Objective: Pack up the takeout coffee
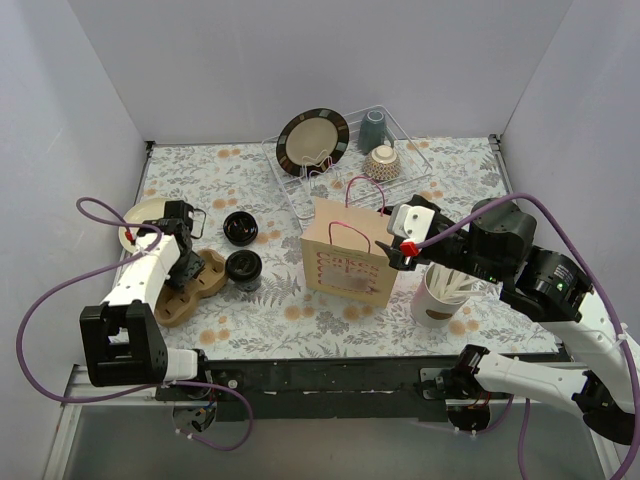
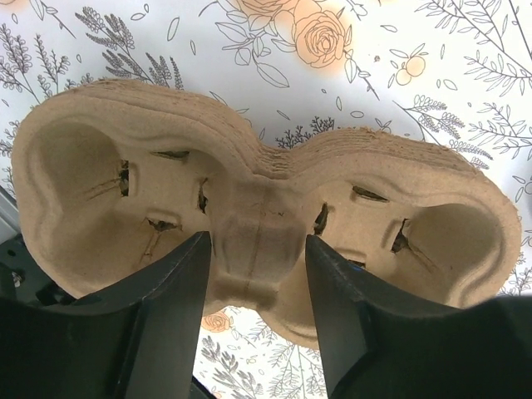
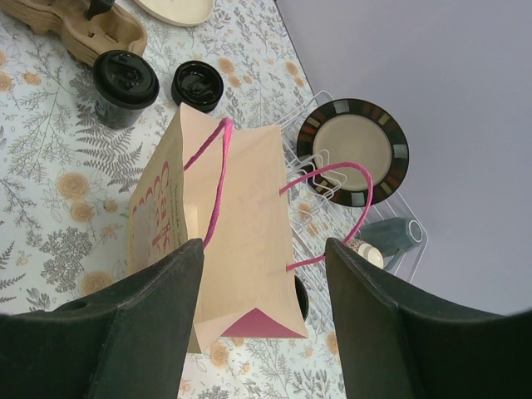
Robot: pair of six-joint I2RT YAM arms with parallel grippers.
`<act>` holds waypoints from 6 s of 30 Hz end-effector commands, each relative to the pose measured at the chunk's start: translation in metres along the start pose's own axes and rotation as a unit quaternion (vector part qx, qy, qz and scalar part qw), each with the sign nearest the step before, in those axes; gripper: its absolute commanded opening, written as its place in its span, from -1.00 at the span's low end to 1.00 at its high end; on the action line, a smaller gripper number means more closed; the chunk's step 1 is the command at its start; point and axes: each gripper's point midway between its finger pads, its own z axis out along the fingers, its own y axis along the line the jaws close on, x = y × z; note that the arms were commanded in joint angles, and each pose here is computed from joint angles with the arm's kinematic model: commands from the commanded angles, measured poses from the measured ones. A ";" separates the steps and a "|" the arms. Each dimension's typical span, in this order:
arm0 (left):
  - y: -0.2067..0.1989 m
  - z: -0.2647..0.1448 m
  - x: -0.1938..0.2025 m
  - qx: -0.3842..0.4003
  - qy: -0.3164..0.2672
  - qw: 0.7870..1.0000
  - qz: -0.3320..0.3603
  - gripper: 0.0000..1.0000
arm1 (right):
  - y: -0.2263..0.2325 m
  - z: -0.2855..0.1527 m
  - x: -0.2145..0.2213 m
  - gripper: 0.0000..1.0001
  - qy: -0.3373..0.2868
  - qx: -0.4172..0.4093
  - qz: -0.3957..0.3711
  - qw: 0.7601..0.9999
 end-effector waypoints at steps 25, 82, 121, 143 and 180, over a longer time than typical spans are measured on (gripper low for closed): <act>-0.007 -0.023 -0.014 0.040 -0.020 0.998 -0.040 -0.49 | -0.005 -0.007 -0.013 0.37 -0.030 0.013 -0.010 0.999; -0.005 -0.021 -0.023 0.024 -0.035 0.999 -0.009 -0.29 | -0.003 0.000 -0.009 0.37 -0.024 0.009 -0.009 1.000; -0.037 -0.133 -0.086 0.157 -0.089 0.984 -0.007 -0.56 | -0.057 -0.015 -0.019 0.36 -0.023 0.160 0.097 0.982; -0.131 -0.384 -0.072 0.621 0.001 0.781 0.064 -0.65 | -0.084 -0.036 0.025 0.32 0.040 0.310 0.221 0.924; -0.170 -0.447 0.137 0.701 0.216 0.659 0.166 -0.72 | -0.085 -0.042 0.027 0.19 0.027 0.352 0.363 0.862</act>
